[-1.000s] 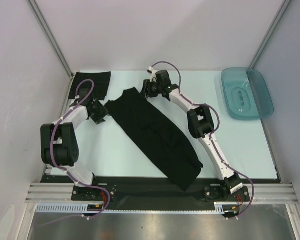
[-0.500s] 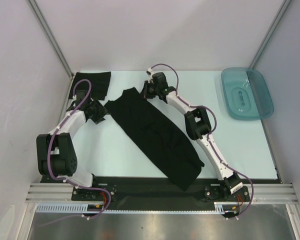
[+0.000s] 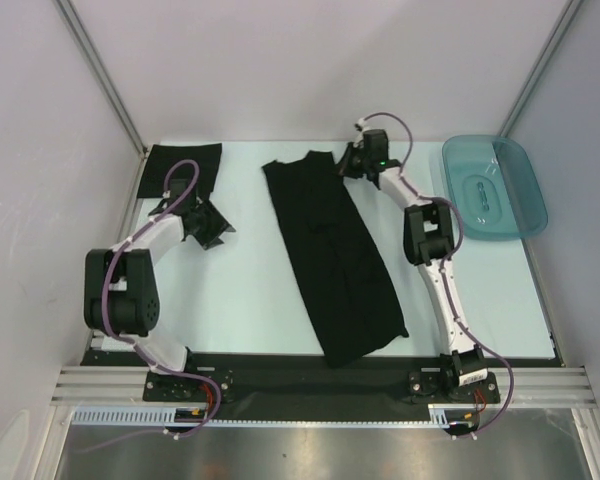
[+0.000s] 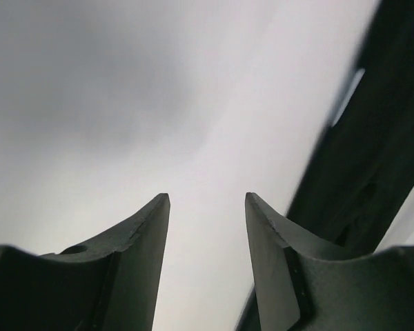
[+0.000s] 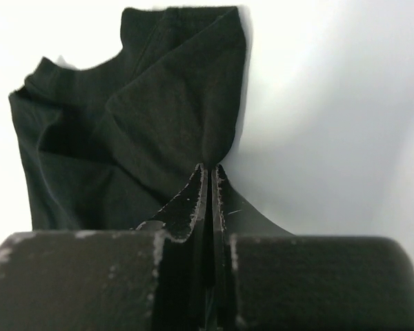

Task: Fold and stack the t-shirts
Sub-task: Fold the tshirt

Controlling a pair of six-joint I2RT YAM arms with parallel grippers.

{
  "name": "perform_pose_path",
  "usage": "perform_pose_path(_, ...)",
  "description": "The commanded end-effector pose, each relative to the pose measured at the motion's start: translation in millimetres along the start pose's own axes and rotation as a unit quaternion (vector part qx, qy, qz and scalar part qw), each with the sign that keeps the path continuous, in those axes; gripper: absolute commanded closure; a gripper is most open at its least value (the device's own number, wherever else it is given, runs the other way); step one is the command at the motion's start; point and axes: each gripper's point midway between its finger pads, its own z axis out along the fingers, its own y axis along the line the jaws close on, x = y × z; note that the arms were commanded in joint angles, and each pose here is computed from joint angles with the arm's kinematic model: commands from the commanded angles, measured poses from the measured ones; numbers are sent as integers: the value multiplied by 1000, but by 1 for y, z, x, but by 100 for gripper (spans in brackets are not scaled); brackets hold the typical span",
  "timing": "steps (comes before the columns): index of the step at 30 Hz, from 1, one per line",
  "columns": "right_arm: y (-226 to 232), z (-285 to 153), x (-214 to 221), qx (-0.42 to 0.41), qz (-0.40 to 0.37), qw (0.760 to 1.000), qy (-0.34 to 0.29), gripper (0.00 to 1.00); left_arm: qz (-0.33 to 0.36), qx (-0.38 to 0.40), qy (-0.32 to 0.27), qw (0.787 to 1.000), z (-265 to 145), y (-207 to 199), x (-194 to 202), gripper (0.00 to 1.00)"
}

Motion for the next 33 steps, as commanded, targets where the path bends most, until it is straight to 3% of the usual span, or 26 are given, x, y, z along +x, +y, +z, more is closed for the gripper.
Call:
perform_pose_path(1, -35, -43, -58, 49, -6, 998, -45, 100, 38, 42, 7, 998, 3, -51, 2, 46)
perform_pose_path(6, -72, -71, -69, 103, -2, 994, -36, 98, 101, 53, 44, 992, 9, -82, 35, 46)
perform_pose_path(10, -81, -99, -73, 129, -9, 991, -19, 63, 139, 74, 87, 984, 7, -93, 72, 46)
perform_pose_path(16, -62, -165, -92, 181, -43, 983, -3, 38, 194, 74, 161, 965, -7, -74, 148, 41)
perform_pose_path(18, -52, -188, -93, 197, -34, 980, 7, 34, 201, 83, 176, 960, -14, -70, 172, 40)
perform_pose_path(21, -32, -233, -69, 218, -5, 974, 53, 13, 188, 106, 202, 955, -30, -57, 207, 39)
perform_pose_path(22, -25, -259, -49, 227, 8, 971, 70, 0, 185, 100, 215, 954, -32, -43, 220, 39)
perform_pose_path(25, -3, -292, -17, 200, 29, 977, 68, 0, 196, 120, 232, 945, -44, -41, 244, 39)
perform_pose_path(32, 36, -388, 142, 127, 72, 976, 161, 2, 227, 150, 284, 919, -73, -58, 312, 42)
perform_pose_path(33, 36, -396, 154, 133, 72, 975, 165, 3, 228, 137, 278, 923, -72, -54, 315, 43)
